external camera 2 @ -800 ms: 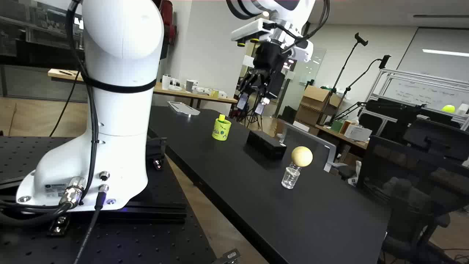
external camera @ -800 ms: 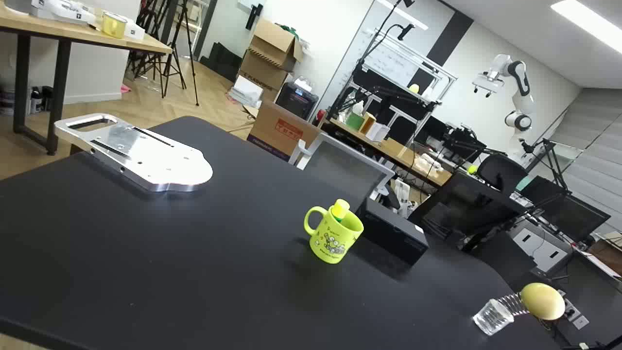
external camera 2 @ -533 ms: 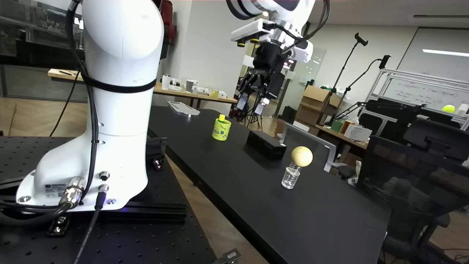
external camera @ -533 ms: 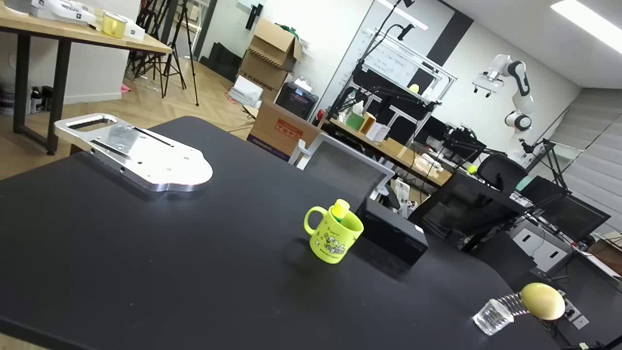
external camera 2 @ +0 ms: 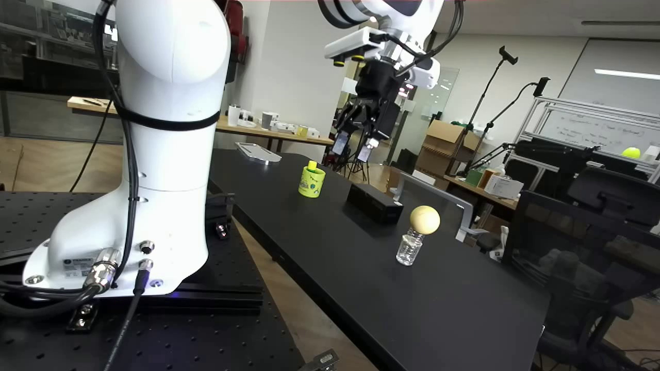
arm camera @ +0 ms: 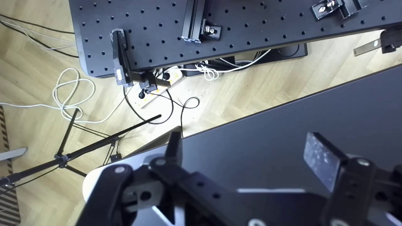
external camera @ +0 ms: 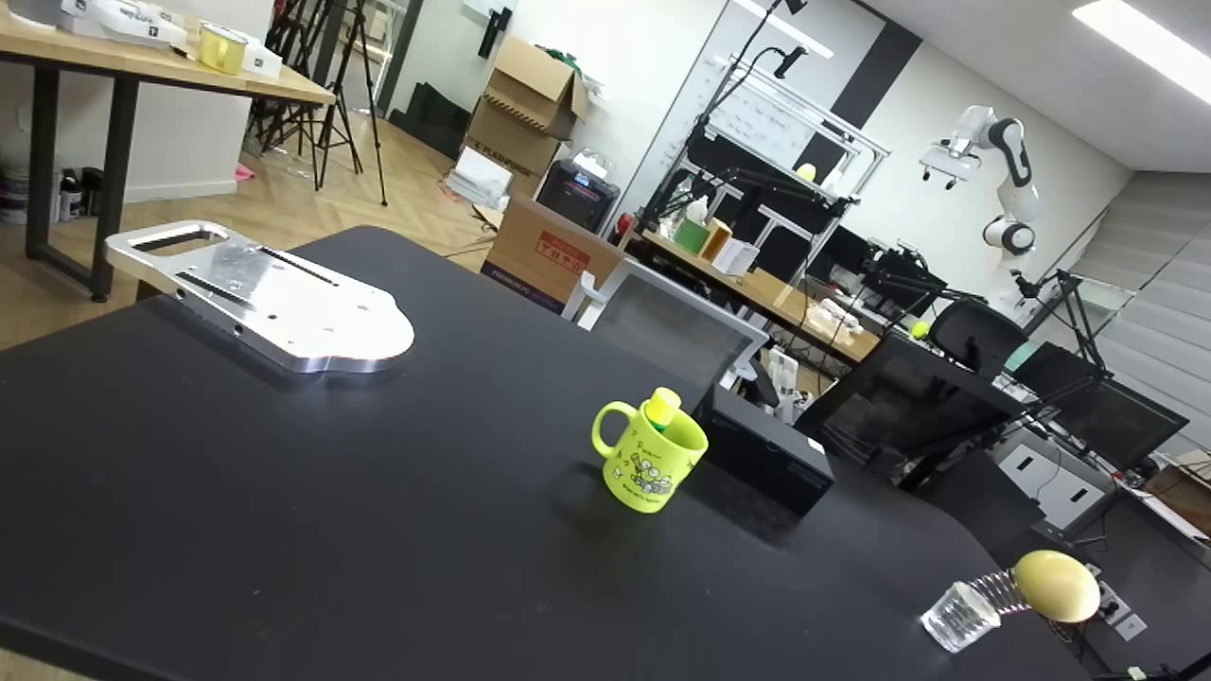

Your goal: Put the paper glue on the black box

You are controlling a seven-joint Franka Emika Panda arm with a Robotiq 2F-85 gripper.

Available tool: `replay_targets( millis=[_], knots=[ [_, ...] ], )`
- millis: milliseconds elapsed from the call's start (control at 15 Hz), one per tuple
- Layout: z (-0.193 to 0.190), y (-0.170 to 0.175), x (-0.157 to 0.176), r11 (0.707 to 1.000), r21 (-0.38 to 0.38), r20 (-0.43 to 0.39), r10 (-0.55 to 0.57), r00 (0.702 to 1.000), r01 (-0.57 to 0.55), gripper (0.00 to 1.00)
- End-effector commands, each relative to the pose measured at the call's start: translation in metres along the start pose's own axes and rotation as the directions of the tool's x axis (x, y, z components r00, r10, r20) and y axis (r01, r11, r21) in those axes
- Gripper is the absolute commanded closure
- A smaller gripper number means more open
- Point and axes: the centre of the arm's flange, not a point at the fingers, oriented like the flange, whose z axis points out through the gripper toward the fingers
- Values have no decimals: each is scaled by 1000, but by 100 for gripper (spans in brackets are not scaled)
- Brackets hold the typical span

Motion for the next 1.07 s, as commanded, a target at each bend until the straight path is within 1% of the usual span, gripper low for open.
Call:
replay_targets(
  millis=[0, 133, 267, 333, 400, 467, 1000],
  knots=[
    [-3, -4, 10, 999, -2, -21, -46, 999, 46, 0],
    [-10, -13, 24, 997, -11, -49, -71, 996, 71, 0],
    [-20, -30, 37, 996, -16, -82, -93, 992, 92, 0],
    [-23, -36, 42, 996, -20, -78, -92, 993, 90, 0],
    [-25, -39, 47, 998, -11, -49, -65, 997, 64, 0],
    [0, -1, 1, 1000, 0, -6, -12, 1000, 12, 0],
    [0, -1, 2, 1000, 3, -8, -17, 1000, 17, 0]
  ],
)
